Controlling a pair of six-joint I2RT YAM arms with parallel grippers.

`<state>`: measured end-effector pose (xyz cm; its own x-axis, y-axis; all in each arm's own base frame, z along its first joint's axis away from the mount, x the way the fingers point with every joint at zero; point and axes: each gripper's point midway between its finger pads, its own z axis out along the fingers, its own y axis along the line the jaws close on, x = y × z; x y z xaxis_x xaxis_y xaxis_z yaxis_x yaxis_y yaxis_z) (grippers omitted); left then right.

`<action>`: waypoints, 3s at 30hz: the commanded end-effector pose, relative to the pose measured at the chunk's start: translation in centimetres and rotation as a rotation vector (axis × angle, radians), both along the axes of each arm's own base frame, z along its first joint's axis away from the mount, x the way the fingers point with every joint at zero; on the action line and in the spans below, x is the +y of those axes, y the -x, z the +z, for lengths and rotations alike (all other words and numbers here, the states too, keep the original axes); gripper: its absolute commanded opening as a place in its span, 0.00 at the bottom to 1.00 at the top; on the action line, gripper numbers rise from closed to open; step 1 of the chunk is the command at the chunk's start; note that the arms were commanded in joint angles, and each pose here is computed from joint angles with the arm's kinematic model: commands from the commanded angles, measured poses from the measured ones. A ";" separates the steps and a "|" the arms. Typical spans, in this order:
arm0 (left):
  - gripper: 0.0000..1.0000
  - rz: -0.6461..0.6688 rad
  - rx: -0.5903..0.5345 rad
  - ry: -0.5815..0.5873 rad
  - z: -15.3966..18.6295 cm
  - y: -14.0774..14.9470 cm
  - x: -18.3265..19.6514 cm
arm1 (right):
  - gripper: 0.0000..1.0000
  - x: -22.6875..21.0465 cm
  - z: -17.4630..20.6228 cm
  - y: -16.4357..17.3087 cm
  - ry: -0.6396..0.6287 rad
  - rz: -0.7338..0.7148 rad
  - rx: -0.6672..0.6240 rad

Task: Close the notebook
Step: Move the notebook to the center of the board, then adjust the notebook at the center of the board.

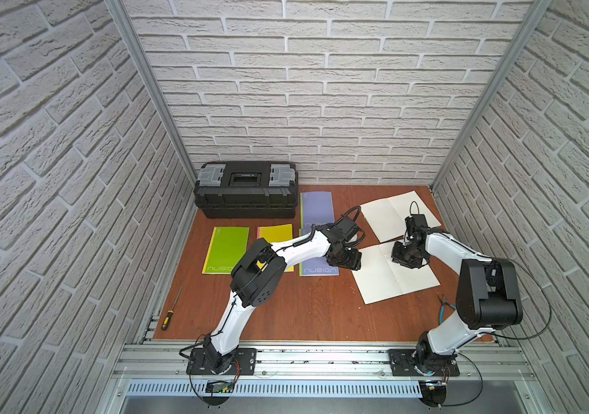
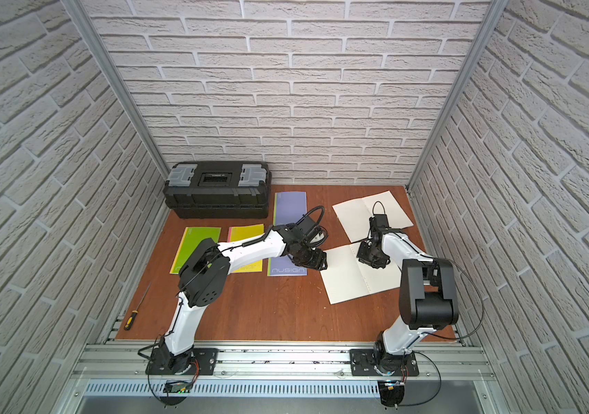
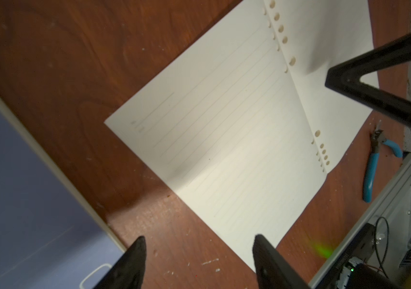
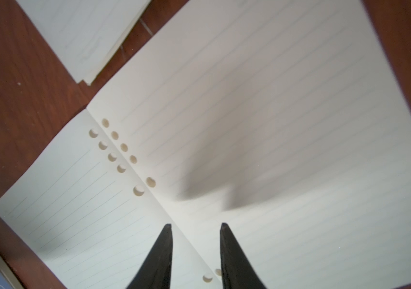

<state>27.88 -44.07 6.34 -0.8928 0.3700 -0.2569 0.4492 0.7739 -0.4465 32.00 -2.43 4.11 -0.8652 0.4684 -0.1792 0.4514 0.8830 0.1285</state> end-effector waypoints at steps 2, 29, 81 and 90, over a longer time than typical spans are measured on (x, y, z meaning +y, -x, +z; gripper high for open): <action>0.68 -0.067 0.018 0.023 -0.2 1.0 -1.6 | 0.33 -1.5 1.2 0.1 -0.015 -0.029 -0.058; 0.70 -0.295 0.121 0.031 -1.9 4.7 -5.5 | 0.34 -7.8 0.1 0.4 -0.064 -0.219 -0.071; 0.74 -0.115 -0.044 -0.151 -0.8 -3.0 1.9 | 0.34 -7.9 0.8 1.2 -0.107 -0.253 -0.124; 0.75 -0.058 -0.073 -0.137 1.0 -2.2 2.5 | 0.32 -5.8 2.0 0.3 -0.092 -0.172 -0.165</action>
